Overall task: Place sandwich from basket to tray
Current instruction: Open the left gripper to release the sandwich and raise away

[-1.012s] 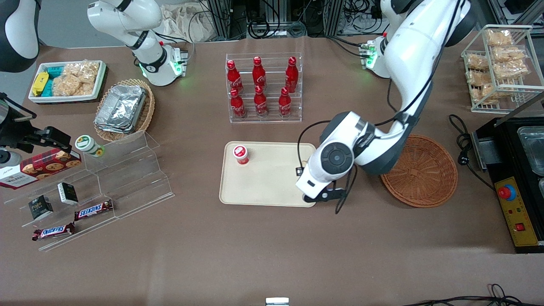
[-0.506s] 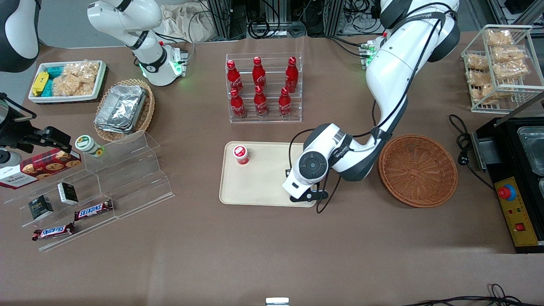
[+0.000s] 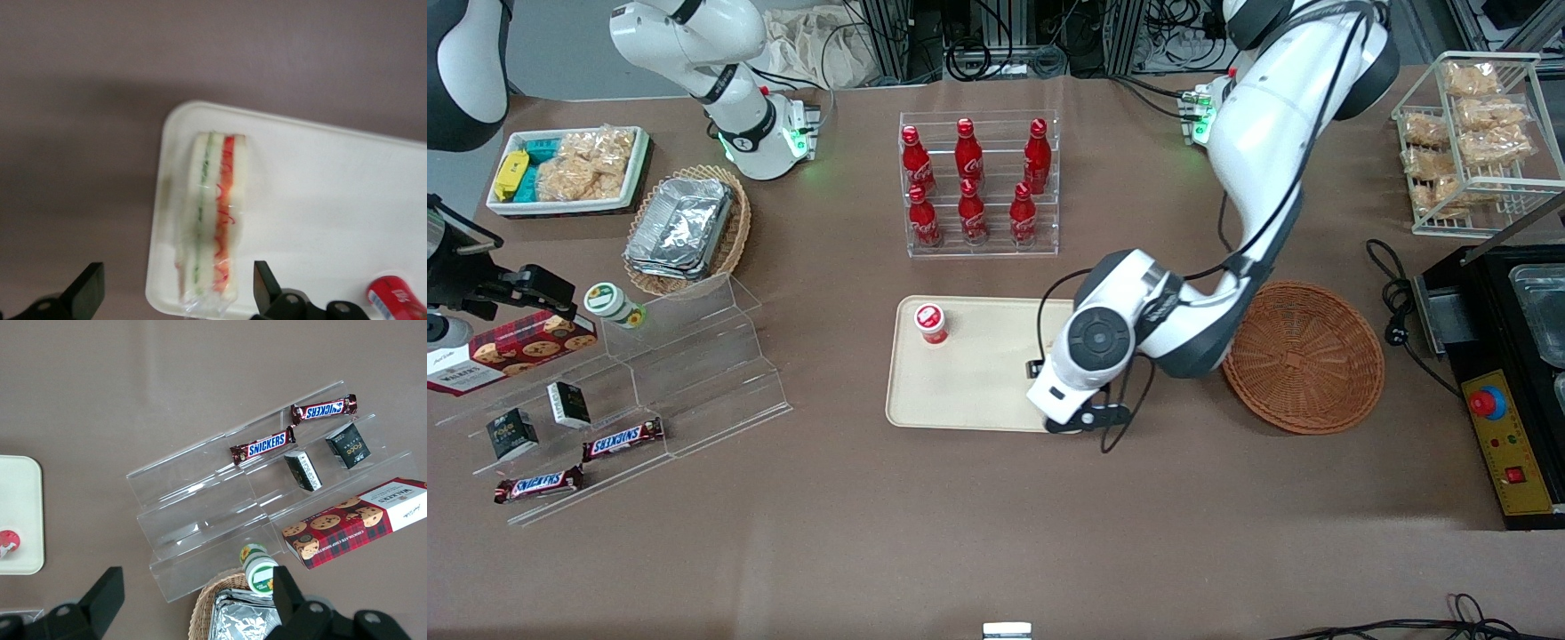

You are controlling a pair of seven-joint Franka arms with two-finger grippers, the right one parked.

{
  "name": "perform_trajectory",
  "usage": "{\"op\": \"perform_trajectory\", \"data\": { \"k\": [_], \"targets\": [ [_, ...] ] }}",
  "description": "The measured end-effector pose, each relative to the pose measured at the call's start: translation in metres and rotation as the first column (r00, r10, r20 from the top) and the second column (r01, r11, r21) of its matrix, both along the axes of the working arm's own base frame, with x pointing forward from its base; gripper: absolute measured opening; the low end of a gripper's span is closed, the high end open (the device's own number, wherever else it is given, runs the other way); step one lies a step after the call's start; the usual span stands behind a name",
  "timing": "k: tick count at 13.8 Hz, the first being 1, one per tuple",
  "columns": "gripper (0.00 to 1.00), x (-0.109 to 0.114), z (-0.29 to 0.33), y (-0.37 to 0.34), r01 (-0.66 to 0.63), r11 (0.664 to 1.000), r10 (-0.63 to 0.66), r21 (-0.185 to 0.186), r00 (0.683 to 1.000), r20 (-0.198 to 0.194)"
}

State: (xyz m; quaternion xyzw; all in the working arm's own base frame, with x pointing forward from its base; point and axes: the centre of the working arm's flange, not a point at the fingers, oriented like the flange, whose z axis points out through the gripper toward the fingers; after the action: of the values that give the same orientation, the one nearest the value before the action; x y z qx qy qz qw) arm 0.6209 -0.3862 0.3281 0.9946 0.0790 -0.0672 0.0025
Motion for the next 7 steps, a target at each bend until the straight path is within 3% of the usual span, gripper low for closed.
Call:
{"op": "perform_trajectory", "data": {
  "k": [3,7],
  "targets": [
    [1.0,0.017,0.083,0.072,-0.072,0.996,0.071,0.045,0.997,0.025],
    [1.0,0.011,0.13,0.146,0.022,0.997,-0.022,0.077,1.0,0.003]
  ]
}}
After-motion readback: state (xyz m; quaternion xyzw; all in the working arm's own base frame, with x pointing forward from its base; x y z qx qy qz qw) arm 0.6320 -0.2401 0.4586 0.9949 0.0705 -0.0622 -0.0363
